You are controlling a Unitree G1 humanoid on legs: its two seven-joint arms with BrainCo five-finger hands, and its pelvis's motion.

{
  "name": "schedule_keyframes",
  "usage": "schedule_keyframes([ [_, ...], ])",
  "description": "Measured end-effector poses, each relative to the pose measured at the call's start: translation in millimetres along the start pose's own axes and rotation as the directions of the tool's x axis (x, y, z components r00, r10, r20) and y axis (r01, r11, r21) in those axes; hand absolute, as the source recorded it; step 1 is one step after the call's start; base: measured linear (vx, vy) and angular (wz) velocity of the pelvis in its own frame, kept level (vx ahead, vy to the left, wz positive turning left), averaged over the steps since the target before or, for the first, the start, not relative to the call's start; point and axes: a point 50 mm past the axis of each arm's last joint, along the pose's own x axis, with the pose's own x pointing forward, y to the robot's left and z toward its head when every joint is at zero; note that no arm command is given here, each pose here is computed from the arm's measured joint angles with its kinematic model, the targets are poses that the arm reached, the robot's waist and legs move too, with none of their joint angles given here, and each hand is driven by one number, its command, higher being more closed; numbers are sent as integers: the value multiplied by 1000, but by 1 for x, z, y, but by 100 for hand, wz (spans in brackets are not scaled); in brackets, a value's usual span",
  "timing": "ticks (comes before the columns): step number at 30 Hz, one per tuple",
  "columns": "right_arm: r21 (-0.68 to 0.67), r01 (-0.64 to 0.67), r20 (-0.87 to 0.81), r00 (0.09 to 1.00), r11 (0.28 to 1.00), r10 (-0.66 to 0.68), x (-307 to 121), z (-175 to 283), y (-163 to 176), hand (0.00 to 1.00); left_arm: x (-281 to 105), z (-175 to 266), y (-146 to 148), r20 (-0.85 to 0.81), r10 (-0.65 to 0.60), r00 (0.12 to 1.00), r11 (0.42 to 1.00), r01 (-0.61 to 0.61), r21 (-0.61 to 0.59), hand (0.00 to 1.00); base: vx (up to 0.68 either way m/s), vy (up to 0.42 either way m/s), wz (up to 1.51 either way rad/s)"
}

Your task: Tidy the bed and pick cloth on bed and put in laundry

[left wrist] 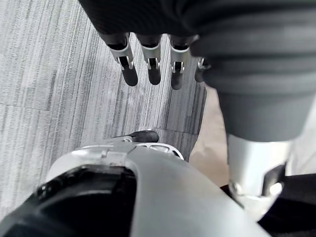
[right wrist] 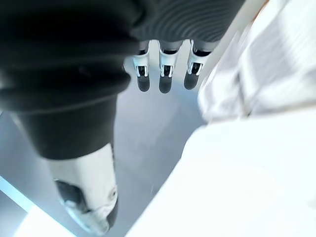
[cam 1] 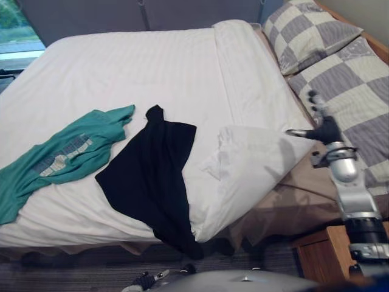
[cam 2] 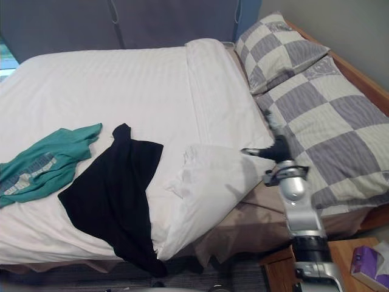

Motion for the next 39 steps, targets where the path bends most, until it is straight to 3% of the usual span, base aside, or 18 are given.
schedule_keyframes([
  [6, -5, -112, -147, 983, 994, 110, 23, -11, 37, 0, 0, 5, 2, 28, 9, 1000, 995, -12, 96, 0, -144, -43, 35],
  [9, -26, -94, -173, 981, 995, 88, 35, -8, 41, 0, 1, 19, 2, 55, 11, 998, 992, -17, 122, 0, -216, -92, 27],
  [11, -60, -20, -130, 991, 998, 12, 53, 10, 29, 0, 3, 38, 6, 89, 23, 996, 992, -34, 123, 0, -233, -57, 15],
  [13, -72, 101, -21, 994, 992, -103, 82, 51, 5, 0, 0, 79, 19, 200, 54, 978, 990, -79, 119, 0, -217, -79, 29],
  [16, -107, 225, 38, 974, 968, -222, 99, 78, -35, 0, -3, 118, 19, 305, 60, 950, 992, -92, 91, 0, -112, -31, 22],
  [21, -173, 320, 55, 947, 931, -315, 108, 98, -81, 0, -6, 131, 22, 349, 103, 932, 990, -131, 57, 0, 28, 52, 19],
  [25, -268, 335, 2, 938, 903, -347, 107, 96, -108, 0, -10, 151, 20, 388, 98, 917, 992, -123, 38, 0, 35, 34, 8],
  [29, -391, 288, -190, 904, 874, -382, 102, 68, -122, 0, -11, 160, 12, 402, 73, 913, 994, -98, 42, 0, 1, 0, -2],
  [34, -379, 260, -291, 878, 888, -381, 92, 53, -141, 0, -11, 161, 11, 399, 67, 915, 995, -89, 37, 0, -22, -4, -14],
  [35, -349, 253, -303, 881, 902, -364, 91, 50, -140, 100, -11, 162, 9, 398, 58, 915, 995, -88, 55, 0, -12, -5, -11],
  [39, -299, 231, -318, 891, 926, -325, 88, 42, -134, 100, -12, 168, 4, 409, 41, 912, 994, -79, 77, 0, -10, -28, -6],
])
